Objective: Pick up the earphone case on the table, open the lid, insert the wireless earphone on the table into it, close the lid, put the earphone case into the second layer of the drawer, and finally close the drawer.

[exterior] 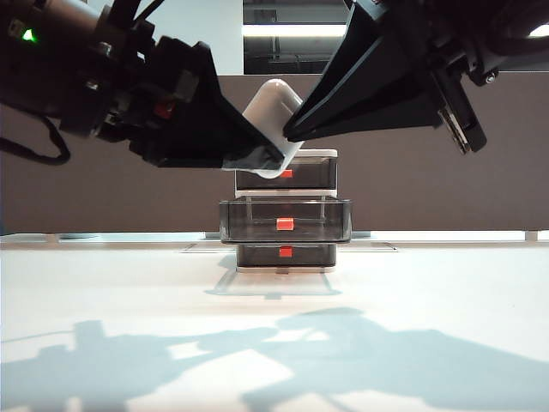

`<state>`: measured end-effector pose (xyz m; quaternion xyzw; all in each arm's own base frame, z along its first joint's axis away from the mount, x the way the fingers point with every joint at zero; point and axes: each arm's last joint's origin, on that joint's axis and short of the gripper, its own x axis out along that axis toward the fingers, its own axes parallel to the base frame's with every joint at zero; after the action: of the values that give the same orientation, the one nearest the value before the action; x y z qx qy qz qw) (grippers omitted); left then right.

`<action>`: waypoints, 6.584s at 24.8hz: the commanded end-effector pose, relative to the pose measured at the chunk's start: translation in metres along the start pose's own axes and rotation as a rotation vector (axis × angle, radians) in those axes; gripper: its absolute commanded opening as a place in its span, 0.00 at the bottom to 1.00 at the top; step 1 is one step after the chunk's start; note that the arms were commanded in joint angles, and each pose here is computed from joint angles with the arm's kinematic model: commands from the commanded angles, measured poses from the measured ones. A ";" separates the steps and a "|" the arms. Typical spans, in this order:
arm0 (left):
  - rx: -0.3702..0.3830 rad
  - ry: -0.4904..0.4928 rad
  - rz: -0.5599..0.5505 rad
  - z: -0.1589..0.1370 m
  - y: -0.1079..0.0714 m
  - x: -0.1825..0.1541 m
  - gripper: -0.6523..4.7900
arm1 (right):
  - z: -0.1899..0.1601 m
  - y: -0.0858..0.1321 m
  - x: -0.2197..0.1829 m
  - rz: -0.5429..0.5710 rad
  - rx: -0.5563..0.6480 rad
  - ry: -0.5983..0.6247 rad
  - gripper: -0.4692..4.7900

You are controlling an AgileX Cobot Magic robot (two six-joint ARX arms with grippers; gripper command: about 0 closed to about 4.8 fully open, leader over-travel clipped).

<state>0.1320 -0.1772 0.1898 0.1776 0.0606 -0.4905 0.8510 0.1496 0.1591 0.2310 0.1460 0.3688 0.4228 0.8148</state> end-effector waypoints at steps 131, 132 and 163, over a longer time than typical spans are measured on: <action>-0.317 -0.062 -0.001 0.007 0.002 0.000 0.21 | 0.097 -0.251 -0.067 -0.843 0.240 0.404 0.53; -0.317 -0.062 -0.001 0.007 0.002 0.000 0.21 | 0.097 -0.252 -0.067 -0.844 0.238 0.402 0.53; -0.317 -0.062 -0.001 0.007 0.002 0.000 0.21 | 0.103 -0.257 -0.065 -0.839 0.240 0.429 0.52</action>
<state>0.1325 -0.1782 0.1938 0.0299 0.1196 -0.4778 0.8698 0.3480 -0.0391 0.1864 -0.0108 0.6087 0.0343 0.7926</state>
